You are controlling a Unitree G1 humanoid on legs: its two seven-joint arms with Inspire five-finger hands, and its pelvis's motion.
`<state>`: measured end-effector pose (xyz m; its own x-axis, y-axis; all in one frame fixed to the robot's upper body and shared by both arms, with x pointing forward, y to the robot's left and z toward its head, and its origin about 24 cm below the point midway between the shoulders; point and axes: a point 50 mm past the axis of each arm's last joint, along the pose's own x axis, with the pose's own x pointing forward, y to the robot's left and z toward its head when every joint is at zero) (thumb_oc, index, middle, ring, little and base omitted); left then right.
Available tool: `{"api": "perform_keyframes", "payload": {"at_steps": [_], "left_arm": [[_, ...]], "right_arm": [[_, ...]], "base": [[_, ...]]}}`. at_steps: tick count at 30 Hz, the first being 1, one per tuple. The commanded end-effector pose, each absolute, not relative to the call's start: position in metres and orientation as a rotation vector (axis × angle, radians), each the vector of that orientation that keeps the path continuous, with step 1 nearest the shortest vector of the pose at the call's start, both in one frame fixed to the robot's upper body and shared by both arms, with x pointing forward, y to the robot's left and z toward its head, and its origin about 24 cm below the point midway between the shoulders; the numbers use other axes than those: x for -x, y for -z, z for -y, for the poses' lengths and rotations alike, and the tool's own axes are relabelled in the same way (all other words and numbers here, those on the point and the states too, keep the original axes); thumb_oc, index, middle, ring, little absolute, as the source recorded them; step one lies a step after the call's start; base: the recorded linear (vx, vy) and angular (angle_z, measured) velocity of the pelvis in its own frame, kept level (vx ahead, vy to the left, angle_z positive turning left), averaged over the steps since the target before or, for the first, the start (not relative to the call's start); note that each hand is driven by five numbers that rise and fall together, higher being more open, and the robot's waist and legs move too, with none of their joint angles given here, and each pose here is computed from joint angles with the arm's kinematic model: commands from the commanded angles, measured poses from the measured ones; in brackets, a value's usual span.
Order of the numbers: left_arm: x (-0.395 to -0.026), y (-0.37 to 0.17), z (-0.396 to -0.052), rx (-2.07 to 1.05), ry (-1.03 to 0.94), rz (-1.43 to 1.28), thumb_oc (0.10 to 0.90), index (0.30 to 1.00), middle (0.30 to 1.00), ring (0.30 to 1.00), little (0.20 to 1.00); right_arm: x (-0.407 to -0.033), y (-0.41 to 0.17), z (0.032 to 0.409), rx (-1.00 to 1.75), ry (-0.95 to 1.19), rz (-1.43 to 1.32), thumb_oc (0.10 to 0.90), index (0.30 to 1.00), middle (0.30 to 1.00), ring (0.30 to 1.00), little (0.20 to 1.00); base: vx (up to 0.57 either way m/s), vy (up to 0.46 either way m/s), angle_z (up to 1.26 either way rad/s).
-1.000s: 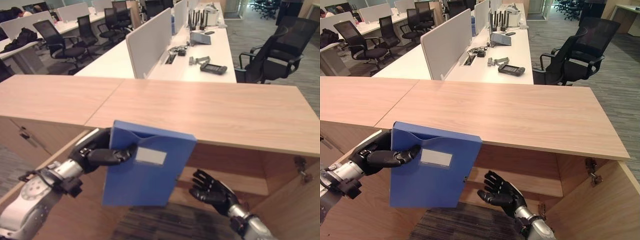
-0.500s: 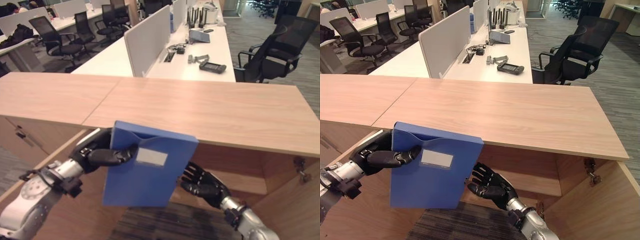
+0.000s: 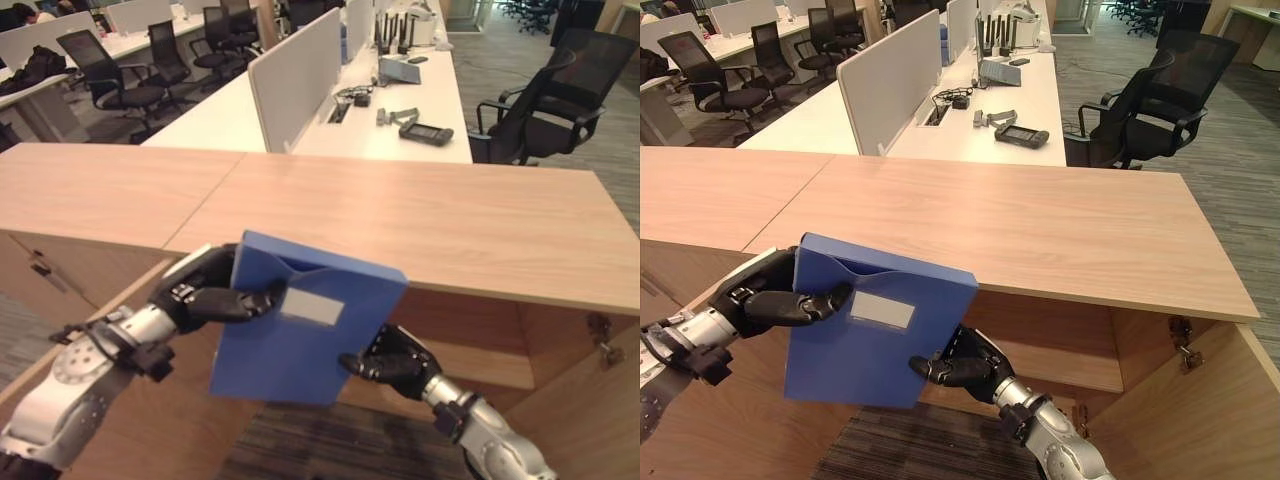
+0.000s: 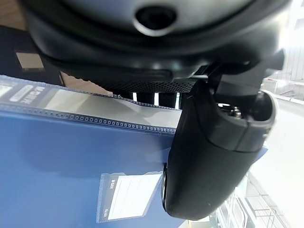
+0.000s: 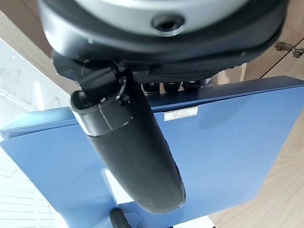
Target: Put the empty folder in the office cabinet
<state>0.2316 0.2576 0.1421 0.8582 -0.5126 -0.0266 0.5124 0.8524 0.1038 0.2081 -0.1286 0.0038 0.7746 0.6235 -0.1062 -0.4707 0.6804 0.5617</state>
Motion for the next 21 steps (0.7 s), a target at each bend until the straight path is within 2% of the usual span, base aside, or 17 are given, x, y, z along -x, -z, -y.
{"api": "perform_keyframes", "payload": {"at_steps": [1, 21], "left_arm": [[-0.251, -0.202, -0.246, -0.154, 0.593, 0.327, 0.400, 0.300, 0.300, 0.300, 0.300], [-0.260, -0.181, -0.199, 0.089, 0.722, 0.330, 0.400, 0.300, 0.300, 0.300, 0.300]], "right_arm": [[-0.230, -0.078, 0.094, -0.589, -0.881, 0.028, 0.800, 0.900, 0.900, 0.900, 0.900], [-0.237, -0.100, 0.062, -0.714, -0.959, 0.087, 0.800, 0.900, 0.900, 0.900, 0.900]], "base": [[0.00, 0.000, 0.00], [0.00, 0.000, 0.00]]}}
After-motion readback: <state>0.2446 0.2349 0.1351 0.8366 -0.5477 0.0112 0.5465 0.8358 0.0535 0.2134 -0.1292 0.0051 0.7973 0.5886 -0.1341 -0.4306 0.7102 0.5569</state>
